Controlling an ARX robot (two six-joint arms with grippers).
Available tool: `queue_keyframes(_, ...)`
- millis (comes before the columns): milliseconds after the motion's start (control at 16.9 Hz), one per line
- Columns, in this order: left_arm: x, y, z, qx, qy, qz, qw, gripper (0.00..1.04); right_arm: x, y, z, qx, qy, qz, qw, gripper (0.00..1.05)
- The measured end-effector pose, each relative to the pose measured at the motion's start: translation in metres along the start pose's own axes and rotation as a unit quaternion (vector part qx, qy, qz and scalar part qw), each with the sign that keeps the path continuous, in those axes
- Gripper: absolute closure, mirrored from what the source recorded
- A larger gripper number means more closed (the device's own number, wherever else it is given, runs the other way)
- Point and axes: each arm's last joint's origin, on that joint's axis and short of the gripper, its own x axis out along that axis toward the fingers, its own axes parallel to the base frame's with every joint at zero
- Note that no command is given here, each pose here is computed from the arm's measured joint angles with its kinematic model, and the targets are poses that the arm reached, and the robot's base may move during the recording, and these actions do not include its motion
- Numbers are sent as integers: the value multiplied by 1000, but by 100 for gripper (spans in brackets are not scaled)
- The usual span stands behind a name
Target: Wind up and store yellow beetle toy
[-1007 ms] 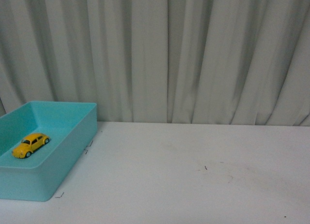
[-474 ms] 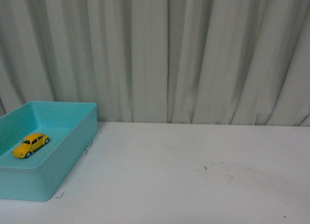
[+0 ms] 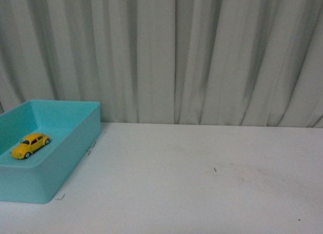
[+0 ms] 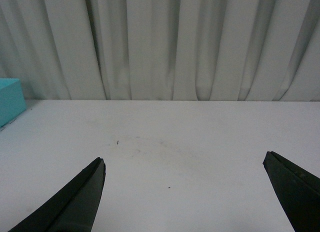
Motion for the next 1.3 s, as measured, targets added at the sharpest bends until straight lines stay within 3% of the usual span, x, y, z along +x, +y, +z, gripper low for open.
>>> queue_keyframes(1303,0,0,0,-1,1,0,1000,7,0,0,0,2,1,0,1000,6)
